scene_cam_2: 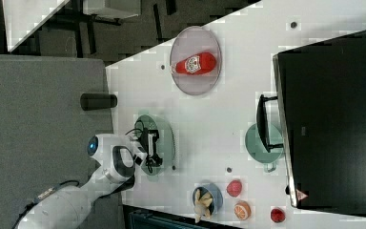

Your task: Drag strainer left to right.

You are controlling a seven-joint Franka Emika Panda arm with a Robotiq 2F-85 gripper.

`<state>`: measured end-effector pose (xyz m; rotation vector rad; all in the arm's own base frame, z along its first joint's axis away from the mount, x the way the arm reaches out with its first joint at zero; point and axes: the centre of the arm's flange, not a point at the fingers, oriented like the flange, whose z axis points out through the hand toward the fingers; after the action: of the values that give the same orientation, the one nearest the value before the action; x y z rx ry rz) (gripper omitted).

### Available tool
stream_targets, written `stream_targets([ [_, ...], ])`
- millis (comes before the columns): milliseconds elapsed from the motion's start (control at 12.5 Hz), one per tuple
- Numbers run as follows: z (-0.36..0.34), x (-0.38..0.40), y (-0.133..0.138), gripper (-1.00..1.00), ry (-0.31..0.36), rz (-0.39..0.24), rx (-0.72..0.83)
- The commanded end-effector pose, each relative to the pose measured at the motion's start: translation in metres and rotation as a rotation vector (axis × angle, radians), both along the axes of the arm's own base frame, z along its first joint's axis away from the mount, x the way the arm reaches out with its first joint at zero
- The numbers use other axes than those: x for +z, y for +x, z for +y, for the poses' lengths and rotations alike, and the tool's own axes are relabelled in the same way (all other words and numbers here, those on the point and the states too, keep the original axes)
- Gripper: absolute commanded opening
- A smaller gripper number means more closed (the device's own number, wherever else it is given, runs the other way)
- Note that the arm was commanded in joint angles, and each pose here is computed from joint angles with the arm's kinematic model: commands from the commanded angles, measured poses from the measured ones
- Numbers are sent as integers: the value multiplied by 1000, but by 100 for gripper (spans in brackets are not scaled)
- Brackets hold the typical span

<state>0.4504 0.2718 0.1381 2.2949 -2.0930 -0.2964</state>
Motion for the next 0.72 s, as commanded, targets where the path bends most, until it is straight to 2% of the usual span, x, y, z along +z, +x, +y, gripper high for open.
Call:
stream_targets([
  [80, -8, 19, 26, 100, 13, -70, -79],
  [400, -43, 20, 37, 100, -16, -80, -125],
  [720, -87, 23, 36, 100, -43, -80, -137],
])
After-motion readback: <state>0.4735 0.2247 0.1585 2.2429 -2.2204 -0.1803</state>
